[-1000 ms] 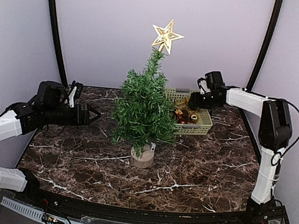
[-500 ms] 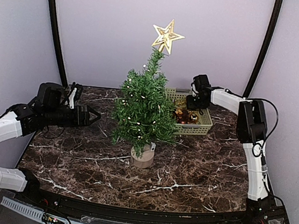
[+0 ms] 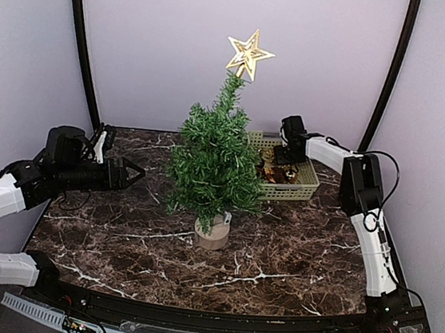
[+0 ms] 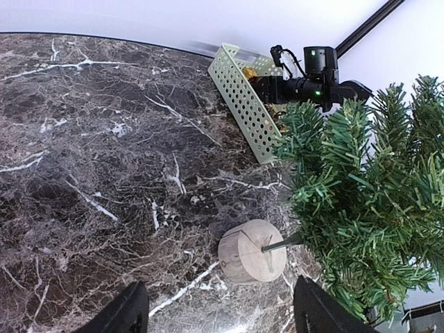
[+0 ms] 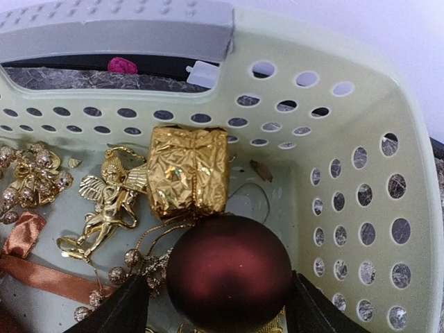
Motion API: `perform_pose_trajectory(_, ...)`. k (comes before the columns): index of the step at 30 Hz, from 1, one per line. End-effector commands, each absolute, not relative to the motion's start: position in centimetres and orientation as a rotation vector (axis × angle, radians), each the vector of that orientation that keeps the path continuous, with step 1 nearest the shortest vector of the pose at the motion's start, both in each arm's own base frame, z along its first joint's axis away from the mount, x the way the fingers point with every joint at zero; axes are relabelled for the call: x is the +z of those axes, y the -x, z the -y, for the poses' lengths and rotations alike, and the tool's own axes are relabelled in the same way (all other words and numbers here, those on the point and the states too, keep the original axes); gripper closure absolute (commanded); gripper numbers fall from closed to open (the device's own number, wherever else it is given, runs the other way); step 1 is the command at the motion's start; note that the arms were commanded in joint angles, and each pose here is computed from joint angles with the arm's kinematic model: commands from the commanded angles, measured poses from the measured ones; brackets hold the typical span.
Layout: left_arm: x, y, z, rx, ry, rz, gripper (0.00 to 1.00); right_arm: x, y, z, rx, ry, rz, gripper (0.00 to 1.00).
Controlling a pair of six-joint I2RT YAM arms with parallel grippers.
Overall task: Decorate the small christmas tree
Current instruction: Pick up the ornament ball from the bin.
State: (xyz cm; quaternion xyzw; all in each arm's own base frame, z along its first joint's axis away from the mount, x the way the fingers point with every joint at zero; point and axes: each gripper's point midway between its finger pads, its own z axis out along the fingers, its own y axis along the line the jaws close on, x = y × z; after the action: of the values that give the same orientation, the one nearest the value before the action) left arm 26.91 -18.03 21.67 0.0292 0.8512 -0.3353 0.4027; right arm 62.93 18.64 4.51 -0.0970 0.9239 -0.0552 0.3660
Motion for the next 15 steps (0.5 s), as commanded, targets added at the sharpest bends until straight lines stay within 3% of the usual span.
perform_pose_trajectory(1,21.8,-26.4,17.7,-0.863,-0.056,-2.148,0.26,5.4,-64.2,-17.9,-0.180,0.248,-2.321,0.34)
perform_pose_trajectory(5,21.9,-26.1,17.6,-0.871,-0.048,-2.143,0.26,6.0,-64.2,-18.2,-0.154,0.246,-2.315,0.50)
perform_pose_trajectory(15,22.2,-25.6,17.5,-0.873,-0.069,-2.131,0.26,13.1,-61.5,-19.5,0.014,0.288,-2.264,0.55)
